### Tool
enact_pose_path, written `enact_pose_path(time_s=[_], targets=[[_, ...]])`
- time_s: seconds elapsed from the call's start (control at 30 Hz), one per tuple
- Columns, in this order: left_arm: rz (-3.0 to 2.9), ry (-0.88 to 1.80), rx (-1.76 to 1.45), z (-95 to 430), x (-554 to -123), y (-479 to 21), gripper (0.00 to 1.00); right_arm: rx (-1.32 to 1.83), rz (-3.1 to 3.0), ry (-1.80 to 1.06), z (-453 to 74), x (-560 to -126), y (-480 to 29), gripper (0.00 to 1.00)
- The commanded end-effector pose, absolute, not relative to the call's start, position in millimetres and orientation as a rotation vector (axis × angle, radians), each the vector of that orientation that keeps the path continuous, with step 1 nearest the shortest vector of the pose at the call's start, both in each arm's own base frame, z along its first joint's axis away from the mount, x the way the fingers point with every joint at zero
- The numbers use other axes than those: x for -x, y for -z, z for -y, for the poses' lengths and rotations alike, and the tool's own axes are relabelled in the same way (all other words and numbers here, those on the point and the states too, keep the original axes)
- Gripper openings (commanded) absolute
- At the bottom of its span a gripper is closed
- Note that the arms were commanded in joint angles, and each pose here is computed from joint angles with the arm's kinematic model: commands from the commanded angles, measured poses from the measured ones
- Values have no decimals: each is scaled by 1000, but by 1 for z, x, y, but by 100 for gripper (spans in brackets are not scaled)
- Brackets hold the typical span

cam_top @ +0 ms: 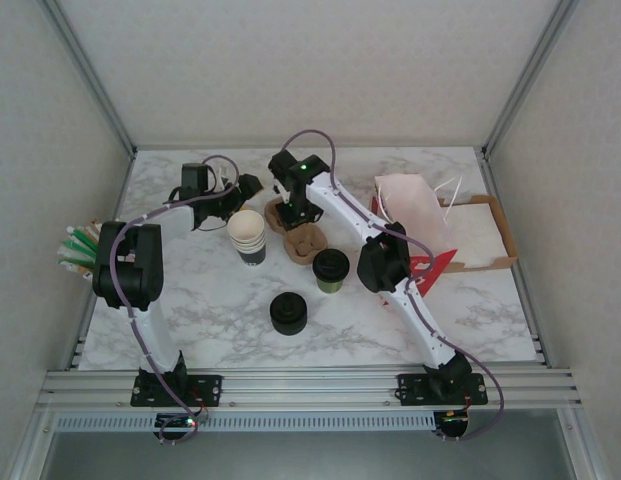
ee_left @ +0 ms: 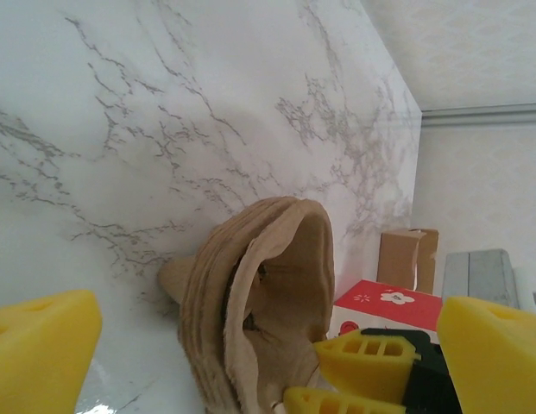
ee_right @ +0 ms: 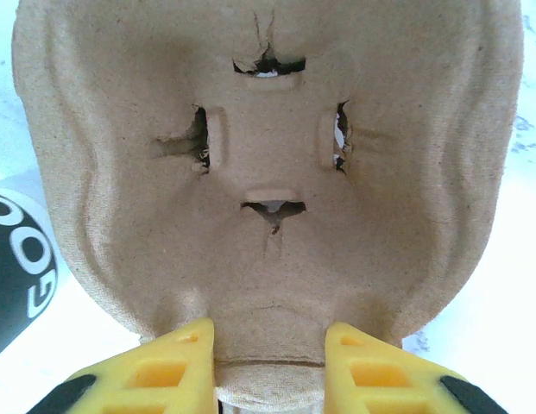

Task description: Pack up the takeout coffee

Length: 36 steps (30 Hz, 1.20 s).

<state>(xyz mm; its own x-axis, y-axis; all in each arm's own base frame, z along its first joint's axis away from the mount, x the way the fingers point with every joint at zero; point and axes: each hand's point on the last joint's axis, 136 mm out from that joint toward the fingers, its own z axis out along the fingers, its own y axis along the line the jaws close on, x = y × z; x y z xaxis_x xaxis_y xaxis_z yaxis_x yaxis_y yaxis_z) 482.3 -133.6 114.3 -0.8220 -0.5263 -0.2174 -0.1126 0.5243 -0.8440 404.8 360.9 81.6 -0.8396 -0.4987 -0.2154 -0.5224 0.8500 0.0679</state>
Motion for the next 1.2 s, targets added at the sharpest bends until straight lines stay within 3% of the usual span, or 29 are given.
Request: enact_pose_path(time_s=[0.0, 0.67, 1.17], targets=[[-2259, 1278, 469, 137, -484, -138, 100, 731, -2798, -255, -359, -407, -116, 26], [-2254, 1336, 415, 162, -489, -148, 100, 684, -2790, -271, -352, -412, -126, 25], [-2008, 1199, 425, 119, -478, -258, 100, 624, -2643, -433, -357, -406, -205, 26]])
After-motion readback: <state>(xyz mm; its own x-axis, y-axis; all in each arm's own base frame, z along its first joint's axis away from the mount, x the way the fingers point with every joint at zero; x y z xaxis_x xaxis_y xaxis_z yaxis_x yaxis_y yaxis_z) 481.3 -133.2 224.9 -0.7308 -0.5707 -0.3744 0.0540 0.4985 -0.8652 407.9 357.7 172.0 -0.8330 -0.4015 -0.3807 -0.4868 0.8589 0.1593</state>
